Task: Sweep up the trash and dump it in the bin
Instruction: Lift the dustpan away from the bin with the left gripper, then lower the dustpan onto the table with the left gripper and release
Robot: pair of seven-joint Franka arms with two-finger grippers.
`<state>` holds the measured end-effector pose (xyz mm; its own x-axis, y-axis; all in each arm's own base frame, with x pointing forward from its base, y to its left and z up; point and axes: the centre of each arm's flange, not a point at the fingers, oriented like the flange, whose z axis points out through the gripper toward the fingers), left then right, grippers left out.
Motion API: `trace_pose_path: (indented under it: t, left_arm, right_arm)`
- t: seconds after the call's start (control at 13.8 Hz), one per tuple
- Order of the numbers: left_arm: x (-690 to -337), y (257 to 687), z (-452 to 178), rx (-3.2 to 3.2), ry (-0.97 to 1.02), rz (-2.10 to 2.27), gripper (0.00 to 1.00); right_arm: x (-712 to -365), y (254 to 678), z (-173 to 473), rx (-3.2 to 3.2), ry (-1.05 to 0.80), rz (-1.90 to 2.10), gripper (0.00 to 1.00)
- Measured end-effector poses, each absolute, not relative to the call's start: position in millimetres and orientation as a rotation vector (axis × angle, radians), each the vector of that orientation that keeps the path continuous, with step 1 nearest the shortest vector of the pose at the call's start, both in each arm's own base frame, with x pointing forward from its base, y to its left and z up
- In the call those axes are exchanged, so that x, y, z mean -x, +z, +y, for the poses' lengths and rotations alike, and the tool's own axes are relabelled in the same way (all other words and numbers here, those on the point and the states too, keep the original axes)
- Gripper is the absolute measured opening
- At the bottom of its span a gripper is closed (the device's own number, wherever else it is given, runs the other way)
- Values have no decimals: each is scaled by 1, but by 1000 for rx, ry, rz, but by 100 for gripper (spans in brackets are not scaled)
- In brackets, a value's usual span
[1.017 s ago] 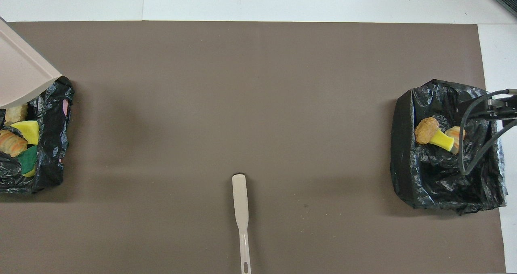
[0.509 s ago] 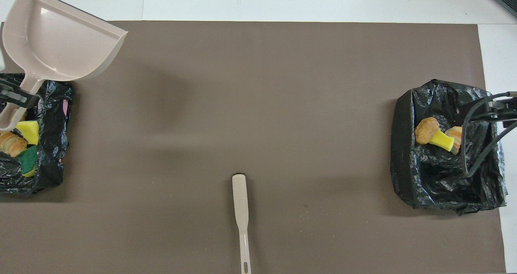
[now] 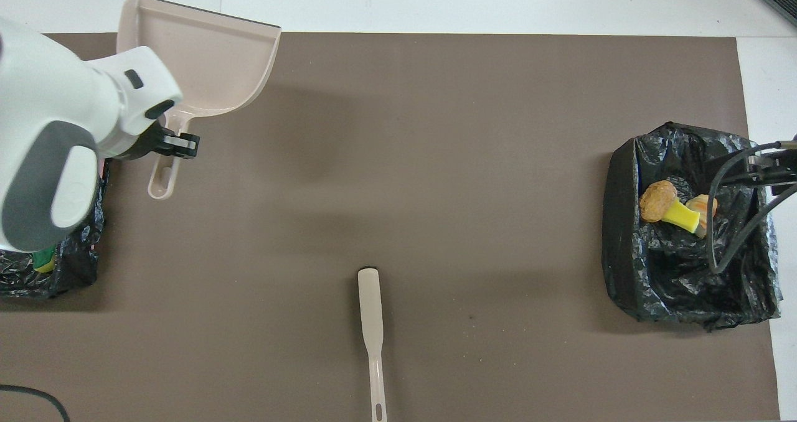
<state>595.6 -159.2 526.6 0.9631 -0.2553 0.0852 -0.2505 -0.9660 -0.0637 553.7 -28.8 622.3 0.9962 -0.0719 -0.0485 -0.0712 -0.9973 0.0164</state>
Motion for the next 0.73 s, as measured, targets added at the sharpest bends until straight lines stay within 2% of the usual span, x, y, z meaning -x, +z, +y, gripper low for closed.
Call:
trace_pose_path:
  t: [0.15, 0.51, 0.73]
  left_arm:
    - [-597, 507, -191, 3085, -142, 384, 33]
    - [-603, 428, -275, 3169, -151, 229, 33]
    - [-594, 414, -308, 3219, -138, 154, 33]
  right_arm:
    - [-554, 622, -28, -3124, -77, -111, 100]
    - [-554, 622, -28, -3124, -76, -111, 100]
    - [-554, 622, -28, -3124, -76, -111, 100]
